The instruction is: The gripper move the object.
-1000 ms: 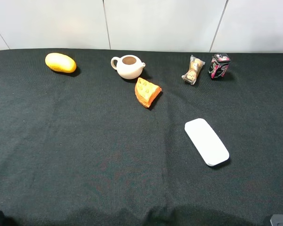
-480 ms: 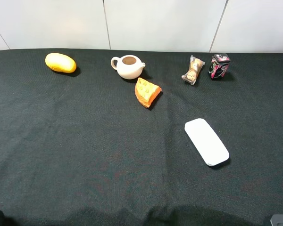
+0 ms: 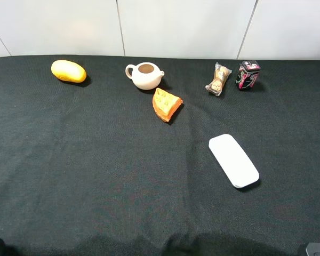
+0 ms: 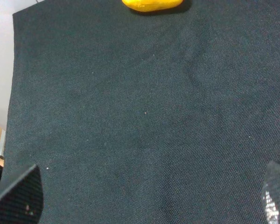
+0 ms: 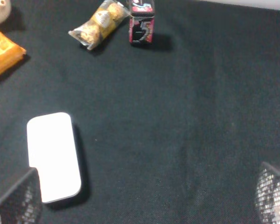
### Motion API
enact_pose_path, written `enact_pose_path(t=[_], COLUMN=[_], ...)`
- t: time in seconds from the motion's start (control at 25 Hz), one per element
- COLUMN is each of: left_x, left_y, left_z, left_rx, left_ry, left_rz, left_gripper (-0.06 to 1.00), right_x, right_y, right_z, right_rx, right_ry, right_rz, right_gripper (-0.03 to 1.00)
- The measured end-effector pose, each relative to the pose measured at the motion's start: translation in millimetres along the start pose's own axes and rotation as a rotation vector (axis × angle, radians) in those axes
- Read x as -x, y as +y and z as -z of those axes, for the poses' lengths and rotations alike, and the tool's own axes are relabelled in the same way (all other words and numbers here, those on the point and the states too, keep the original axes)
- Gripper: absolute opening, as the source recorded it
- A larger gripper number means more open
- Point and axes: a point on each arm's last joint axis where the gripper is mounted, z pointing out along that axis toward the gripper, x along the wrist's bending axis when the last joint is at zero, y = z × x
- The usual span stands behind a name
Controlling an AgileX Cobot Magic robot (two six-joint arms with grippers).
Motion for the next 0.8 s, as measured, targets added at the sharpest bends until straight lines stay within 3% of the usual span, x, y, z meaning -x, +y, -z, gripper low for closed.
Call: enact_pose_path(t=[0.4, 0.8], left_x=[0.0, 0.0], left_y=[0.0, 0.0], left_z=[0.0, 0.0], left_rx=[0.0, 0.0], left_ry=[0.0, 0.0], left_rz=[0.0, 0.0], left_gripper=[0.99, 0.99], right_x=[0.4, 0.5], right_y=[-27.3, -27.2], right_z=[-5.5, -7.6], right_rx=[0.149, 0.163], right_ry=[-0.077, -0.102], right_rz=[-0.017, -0.03], right_gripper=[0.69, 0.69])
